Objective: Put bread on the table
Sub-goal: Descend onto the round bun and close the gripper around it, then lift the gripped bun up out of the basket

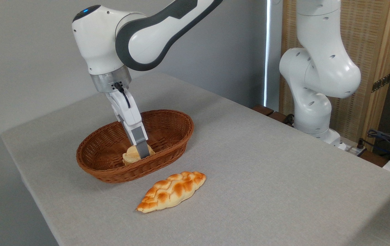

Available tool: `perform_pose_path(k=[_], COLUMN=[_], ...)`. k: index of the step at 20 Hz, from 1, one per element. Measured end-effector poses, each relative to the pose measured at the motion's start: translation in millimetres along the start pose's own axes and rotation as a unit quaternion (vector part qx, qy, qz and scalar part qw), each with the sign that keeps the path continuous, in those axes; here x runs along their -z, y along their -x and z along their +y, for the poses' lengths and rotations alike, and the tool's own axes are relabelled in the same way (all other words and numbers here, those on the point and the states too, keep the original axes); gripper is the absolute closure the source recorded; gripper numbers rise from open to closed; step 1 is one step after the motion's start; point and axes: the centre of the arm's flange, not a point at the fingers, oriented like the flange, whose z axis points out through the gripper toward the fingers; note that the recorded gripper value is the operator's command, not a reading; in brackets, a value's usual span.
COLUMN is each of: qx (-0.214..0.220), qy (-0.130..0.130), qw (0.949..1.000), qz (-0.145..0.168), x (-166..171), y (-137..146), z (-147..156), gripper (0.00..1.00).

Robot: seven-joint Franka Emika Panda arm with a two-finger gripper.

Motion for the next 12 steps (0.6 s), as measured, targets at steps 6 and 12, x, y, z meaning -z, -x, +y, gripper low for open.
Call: perform_pose_path(k=[6,12], qx=[0.0,0.0], qy=[-0.001,-0.001], qw=[1.0,1.0], qz=[0.0,0.0], x=[0.0,0.1], y=[0.1,0.0], z=[-0.2,-0.1], gripper=[0.77,0.74])
